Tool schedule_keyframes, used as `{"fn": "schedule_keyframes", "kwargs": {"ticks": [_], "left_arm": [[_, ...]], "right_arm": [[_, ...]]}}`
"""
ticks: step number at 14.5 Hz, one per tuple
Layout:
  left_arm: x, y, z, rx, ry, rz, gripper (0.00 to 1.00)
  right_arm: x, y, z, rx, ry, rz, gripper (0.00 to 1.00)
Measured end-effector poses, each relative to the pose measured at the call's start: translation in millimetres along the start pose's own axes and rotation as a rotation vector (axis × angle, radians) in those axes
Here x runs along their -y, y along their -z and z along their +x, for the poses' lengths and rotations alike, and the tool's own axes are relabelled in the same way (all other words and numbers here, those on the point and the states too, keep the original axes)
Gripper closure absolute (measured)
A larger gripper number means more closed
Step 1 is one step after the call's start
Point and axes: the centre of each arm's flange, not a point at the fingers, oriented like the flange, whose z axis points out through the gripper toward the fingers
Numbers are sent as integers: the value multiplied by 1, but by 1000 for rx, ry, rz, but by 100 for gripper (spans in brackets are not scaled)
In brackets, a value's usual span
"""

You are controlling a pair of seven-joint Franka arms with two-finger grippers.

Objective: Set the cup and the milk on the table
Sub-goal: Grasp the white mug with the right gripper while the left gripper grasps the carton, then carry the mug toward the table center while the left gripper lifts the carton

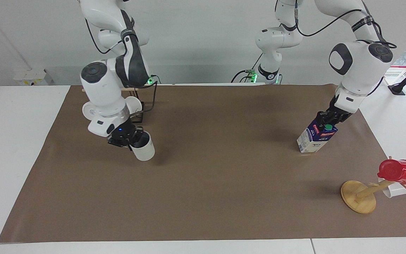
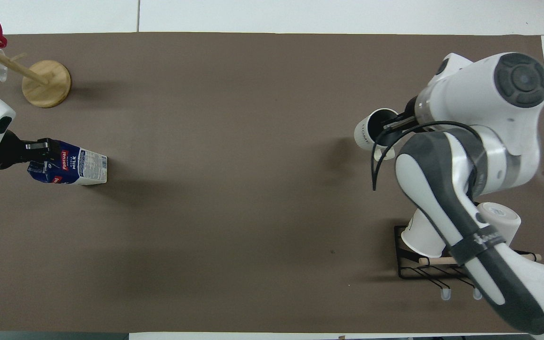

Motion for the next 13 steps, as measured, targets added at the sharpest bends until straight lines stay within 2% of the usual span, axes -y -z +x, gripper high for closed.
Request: {"fn": "schedule_keyframes", "kwargs": {"ticks": [4, 7, 11, 13], "left_arm": [[-1, 19, 6, -32, -1, -1, 59], [-2, 56, 11, -21, -4, -2, 59], [-3, 107, 17, -32, -12, 8, 59], [-5, 130, 17, -27, -15, 9, 59]], "right_arm": [[68, -11, 3, -23, 85, 13, 96], [101, -25, -4, -41, 105, 21, 96], [135, -41, -11, -24, 103, 24, 96], [157, -63, -13, -20, 110, -11, 96]]}}
